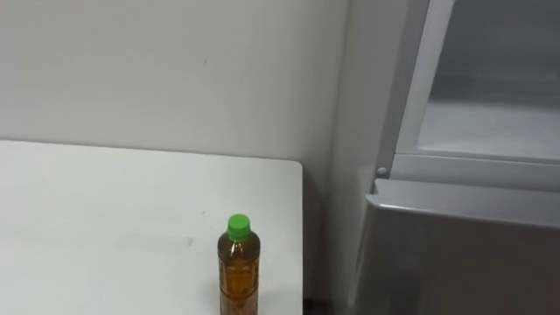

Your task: Put the bottle in the upper fridge

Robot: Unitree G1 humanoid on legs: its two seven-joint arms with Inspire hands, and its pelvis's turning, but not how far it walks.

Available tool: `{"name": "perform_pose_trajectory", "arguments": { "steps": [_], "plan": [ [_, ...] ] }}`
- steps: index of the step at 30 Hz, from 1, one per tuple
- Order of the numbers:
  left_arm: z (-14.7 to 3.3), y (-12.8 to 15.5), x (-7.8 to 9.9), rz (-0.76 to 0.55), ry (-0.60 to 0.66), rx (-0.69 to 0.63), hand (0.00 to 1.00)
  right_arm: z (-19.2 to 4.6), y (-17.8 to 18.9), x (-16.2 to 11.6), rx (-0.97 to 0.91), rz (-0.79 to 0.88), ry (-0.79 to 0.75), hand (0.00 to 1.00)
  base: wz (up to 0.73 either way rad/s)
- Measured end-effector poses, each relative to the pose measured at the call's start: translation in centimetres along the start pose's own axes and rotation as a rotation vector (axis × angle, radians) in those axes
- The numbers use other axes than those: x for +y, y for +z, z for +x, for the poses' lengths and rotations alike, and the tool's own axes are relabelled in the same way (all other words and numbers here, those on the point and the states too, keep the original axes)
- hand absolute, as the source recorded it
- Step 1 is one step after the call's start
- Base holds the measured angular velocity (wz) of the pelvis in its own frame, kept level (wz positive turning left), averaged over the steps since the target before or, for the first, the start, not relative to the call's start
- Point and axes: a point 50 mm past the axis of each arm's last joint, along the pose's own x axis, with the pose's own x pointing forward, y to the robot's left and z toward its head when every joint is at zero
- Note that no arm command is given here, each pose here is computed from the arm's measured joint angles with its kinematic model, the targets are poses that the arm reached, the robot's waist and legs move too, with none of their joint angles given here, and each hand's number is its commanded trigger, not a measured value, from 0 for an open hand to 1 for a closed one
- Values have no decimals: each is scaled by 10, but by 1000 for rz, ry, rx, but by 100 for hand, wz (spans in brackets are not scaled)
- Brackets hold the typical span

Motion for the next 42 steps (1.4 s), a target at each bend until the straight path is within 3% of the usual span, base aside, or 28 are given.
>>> {"name": "perform_pose_trajectory", "arguments": {
  "steps": [2,7,19,30,42],
  "plan": [
    [-3,-15,0,18,5,70,0,0,2,5,-12,-2,23,0,-2],
    [-3,-18,0,47,2,109,0,2,16,23,-57,-25,79,0,2],
    [1,-4,-6,172,-16,85,0,3,59,69,-219,-17,363,0,1],
    [3,-3,2,227,-4,107,0,0,58,74,-205,-34,393,0,0],
    [3,-3,-2,299,-30,103,0,-4,69,76,-208,-83,422,0,1]
  ]
}}
